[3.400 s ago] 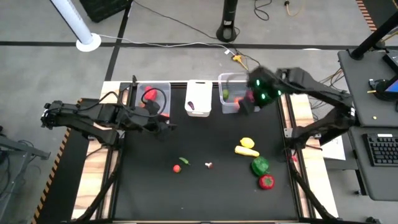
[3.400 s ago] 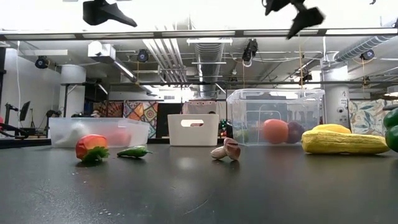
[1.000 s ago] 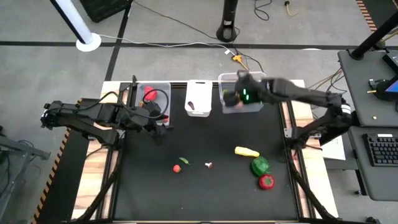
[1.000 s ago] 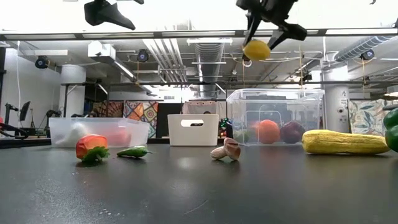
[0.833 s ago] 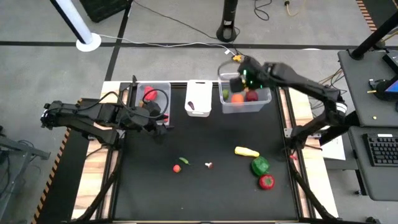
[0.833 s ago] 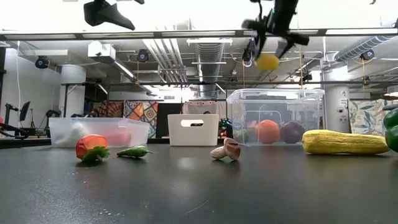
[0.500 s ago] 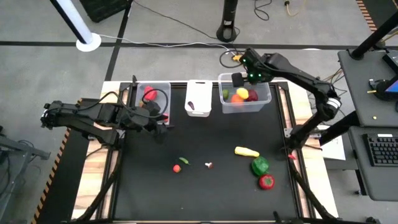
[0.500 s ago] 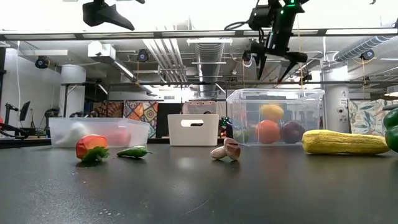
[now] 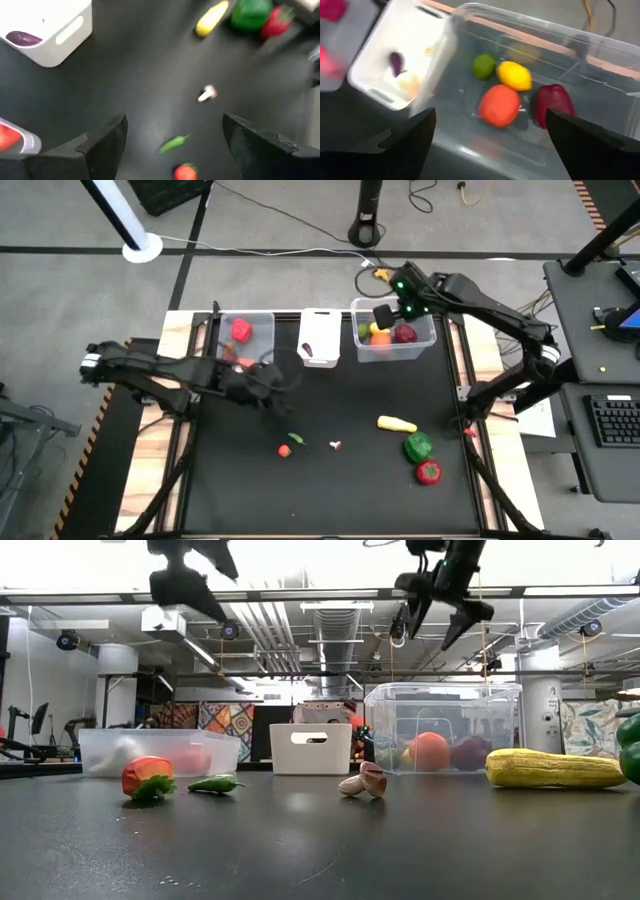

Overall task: Sort produce into baskets
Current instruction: Put the green chili pepper into the white bin

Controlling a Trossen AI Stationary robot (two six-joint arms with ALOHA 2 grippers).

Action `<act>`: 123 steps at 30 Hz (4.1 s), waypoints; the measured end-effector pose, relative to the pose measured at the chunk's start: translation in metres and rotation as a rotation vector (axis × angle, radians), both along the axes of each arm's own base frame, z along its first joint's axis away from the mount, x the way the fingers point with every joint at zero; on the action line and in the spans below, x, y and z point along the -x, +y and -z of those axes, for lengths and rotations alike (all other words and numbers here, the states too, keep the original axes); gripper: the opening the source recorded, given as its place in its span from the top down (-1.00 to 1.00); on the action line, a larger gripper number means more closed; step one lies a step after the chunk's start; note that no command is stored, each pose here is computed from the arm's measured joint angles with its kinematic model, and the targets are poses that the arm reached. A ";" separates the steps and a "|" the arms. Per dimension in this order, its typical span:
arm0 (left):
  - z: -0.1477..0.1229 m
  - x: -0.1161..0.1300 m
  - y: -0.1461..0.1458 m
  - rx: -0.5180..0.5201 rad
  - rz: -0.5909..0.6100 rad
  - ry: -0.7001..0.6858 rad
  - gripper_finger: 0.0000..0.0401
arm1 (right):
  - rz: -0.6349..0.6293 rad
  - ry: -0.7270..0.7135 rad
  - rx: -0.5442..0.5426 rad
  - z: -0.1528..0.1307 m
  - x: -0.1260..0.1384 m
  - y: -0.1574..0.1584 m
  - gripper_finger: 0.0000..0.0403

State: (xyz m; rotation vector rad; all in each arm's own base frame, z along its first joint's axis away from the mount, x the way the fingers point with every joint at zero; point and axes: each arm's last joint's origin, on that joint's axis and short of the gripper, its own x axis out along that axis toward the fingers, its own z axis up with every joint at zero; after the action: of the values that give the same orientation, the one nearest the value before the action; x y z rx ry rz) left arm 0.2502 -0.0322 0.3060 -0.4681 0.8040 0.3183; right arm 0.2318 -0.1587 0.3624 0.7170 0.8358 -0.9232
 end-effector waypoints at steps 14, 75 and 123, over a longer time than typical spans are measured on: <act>0.095 -0.060 -0.016 -0.195 0.363 0.340 -0.48 | -0.112 -0.018 0.065 -0.012 -0.008 0.039 -0.82; -0.028 0.007 0.038 -0.191 0.120 -0.238 0.92 | -0.158 -0.022 0.062 -0.013 -0.010 0.049 -0.82; 0.067 -0.081 0.197 -0.256 -0.331 -0.095 0.86 | -0.339 -0.160 -0.154 -0.025 -0.011 0.132 -0.82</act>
State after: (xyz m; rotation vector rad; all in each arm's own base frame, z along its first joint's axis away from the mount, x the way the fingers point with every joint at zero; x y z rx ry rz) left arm 0.3312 0.1652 0.2386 -0.3708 0.5816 0.6924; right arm 0.2425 -0.0270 0.3879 0.7435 0.8595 -0.4960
